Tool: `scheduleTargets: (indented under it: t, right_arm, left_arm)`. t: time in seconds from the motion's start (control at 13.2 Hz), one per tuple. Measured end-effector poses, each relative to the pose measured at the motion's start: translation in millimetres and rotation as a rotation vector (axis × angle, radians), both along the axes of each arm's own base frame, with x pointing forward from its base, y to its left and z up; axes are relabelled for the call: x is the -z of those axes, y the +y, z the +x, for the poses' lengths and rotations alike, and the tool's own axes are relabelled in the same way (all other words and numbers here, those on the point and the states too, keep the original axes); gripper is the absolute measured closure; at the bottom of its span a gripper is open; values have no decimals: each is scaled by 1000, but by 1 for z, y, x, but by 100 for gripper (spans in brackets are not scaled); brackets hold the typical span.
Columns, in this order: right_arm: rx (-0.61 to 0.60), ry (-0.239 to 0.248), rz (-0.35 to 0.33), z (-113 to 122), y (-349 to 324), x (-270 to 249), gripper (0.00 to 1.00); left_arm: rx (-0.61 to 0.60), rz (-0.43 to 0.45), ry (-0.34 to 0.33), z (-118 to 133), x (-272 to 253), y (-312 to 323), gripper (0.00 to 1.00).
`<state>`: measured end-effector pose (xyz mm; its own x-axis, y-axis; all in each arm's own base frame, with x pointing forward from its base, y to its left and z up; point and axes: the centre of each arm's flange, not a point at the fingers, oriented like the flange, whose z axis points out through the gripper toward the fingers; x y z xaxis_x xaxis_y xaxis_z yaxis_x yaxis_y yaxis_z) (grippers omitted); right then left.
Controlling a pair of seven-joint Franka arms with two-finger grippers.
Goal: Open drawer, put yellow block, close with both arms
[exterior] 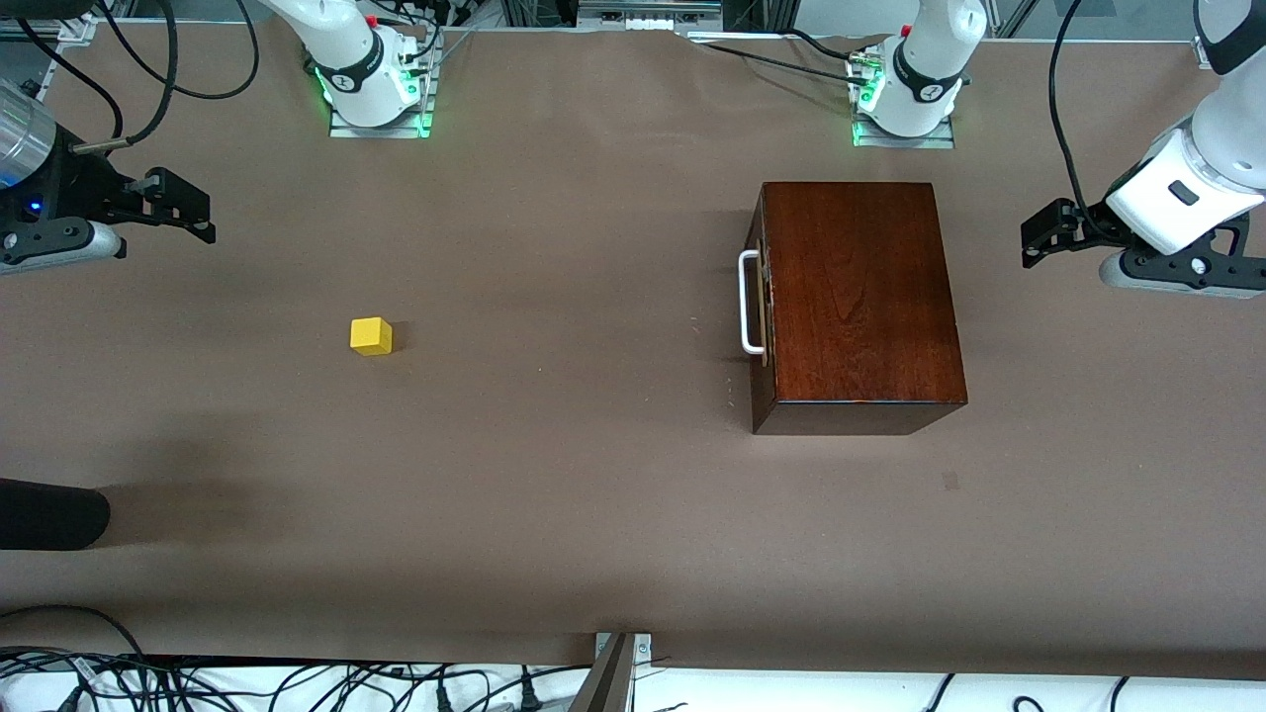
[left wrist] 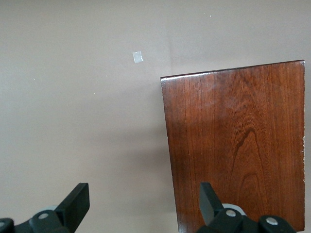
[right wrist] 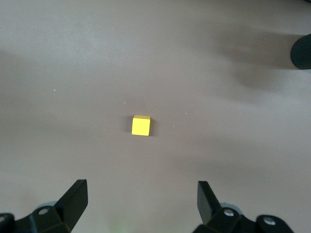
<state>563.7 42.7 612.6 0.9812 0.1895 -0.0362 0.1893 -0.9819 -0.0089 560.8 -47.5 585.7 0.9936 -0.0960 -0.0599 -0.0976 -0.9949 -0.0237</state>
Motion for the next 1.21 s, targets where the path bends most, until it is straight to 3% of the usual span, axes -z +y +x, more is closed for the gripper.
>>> scheduleTargets:
  t: [1.21]
  right_arm:
    - [1, 2, 0, 0, 0, 0, 0]
  left_arm:
    - [45, -21, 25, 0, -21, -31, 0]
